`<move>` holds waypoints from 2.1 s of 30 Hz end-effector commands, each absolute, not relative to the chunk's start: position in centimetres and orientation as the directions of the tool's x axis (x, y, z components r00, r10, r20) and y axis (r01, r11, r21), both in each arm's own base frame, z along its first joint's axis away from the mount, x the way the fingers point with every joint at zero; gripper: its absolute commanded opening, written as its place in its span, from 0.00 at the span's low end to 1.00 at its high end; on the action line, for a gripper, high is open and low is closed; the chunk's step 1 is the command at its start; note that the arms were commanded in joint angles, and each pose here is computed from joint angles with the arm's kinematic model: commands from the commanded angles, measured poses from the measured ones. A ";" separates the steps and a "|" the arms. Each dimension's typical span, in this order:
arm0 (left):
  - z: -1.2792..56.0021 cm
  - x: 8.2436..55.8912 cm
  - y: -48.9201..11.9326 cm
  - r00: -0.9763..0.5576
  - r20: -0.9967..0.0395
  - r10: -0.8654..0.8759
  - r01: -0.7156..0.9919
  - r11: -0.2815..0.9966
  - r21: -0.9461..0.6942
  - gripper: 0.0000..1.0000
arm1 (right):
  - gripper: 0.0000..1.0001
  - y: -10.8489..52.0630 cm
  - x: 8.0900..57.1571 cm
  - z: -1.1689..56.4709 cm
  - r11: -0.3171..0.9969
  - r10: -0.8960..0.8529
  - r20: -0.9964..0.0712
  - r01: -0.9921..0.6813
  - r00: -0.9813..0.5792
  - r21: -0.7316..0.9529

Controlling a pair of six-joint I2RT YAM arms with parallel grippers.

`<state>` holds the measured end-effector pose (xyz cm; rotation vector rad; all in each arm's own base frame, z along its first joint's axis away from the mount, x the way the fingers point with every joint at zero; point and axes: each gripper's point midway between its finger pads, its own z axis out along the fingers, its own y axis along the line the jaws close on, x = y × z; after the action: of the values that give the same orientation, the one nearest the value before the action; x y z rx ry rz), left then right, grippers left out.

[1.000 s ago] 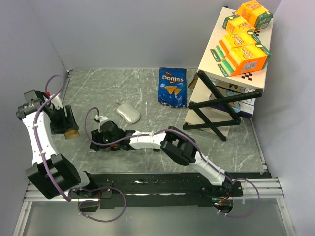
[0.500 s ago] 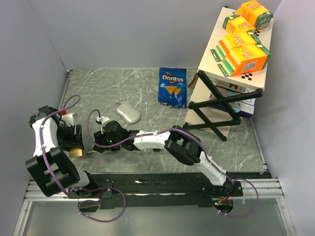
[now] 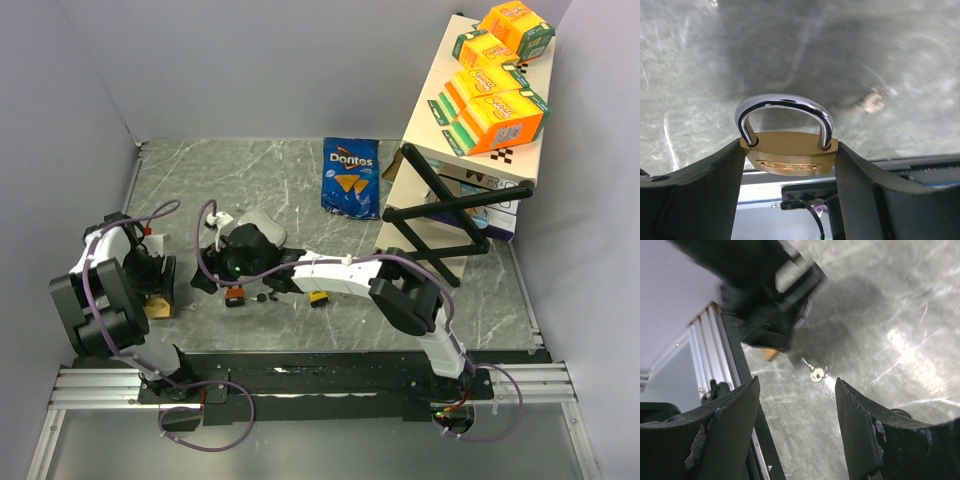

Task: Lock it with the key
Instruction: Place the lock at the center of the board, then reset both arms

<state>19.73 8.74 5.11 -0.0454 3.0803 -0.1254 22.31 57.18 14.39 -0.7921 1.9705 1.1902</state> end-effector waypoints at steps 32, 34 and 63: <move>1.8 26.3 8.6 -0.990 -0.048 -0.130 -0.129 0.991 -0.018 0.44 | 0.76 54.4 25.4 18.5 0.383 -0.045 -0.816 -0.764 -0.577 0.519; 2.0 26.5 8.5 -0.991 -0.053 -0.126 -0.124 0.992 -0.028 0.54 | 0.77 54.4 25.4 18.6 0.381 -0.046 -0.817 -0.766 -0.575 0.517; 21.8 34.1 5.6 -0.815 -0.577 -0.048 0.057 0.985 -0.163 0.96 | 0.91 48.6 27.4 29.8 0.401 0.029 -0.952 -0.869 -0.306 0.291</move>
<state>32.09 7.84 14.76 -0.0829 2.7237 -0.1041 26.10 51.62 22.59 -0.7756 1.7998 1.1336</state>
